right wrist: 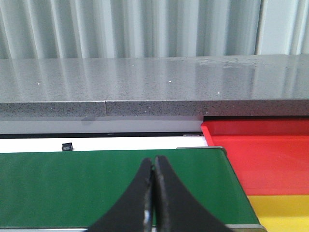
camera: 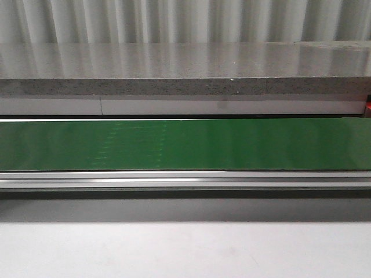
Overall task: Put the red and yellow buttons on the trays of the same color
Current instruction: 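Reach the left gripper down to a red button and grasp it, then lift the red button and set it upright on the green belt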
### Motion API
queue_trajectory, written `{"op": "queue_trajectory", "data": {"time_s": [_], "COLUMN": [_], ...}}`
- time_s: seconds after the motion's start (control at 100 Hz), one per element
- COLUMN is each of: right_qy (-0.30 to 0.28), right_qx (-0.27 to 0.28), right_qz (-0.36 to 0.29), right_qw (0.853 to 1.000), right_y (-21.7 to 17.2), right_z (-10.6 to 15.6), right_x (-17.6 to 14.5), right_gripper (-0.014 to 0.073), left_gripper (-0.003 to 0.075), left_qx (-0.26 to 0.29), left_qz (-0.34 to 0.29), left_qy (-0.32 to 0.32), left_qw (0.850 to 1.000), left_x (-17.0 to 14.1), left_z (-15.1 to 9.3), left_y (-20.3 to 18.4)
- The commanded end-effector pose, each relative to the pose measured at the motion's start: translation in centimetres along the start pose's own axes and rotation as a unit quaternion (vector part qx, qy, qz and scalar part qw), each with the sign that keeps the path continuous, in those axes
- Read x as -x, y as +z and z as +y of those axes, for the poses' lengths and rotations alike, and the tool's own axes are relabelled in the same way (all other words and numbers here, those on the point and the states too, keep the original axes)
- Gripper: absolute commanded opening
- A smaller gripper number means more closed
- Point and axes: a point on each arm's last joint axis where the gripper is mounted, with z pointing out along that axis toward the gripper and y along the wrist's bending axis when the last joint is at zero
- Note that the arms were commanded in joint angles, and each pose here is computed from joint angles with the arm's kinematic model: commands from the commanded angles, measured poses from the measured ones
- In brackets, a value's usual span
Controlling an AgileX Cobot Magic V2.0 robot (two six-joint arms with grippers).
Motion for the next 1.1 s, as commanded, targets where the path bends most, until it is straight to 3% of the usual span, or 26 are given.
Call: {"op": "queue_trajectory", "data": {"time_s": [0.0, 0.27, 0.67, 0.94, 1.09], "right_qy": [-0.004, -0.004, -0.004, -0.004, -0.004], "right_qx": [0.002, 0.002, 0.002, 0.002, 0.002], "right_qz": [-0.049, -0.049, -0.049, -0.049, -0.049], "right_qw": [0.999, 0.999, 0.999, 0.999, 0.999], "right_y": [-0.2, -0.2, -0.2, -0.2, -0.2], "right_z": [0.0, 0.0, 0.0, 0.0, 0.0], "right_x": [0.8, 0.8, 0.8, 0.8, 0.8], "right_gripper": [-0.0066, -0.0066, -0.0066, -0.0066, -0.0066], "left_gripper": [0.0592, 0.0482, 0.0479, 0.0475, 0.0356], "left_qx": [-0.004, 0.034, 0.046, 0.047, 0.046], "left_qz": [-0.019, 0.027, 0.076, 0.077, 0.074], "left_qy": [-0.004, 0.011, 0.009, 0.009, 0.009], "left_qw": [1.000, 0.999, 0.996, 0.996, 0.996], "left_x": [1.2, 4.0, 4.9, 5.3, 5.4], "left_z": [-0.1, -0.3, -0.2, -0.3, -0.3], "left_y": [-1.4, 0.1, 3.7, 5.2, 5.2]}}
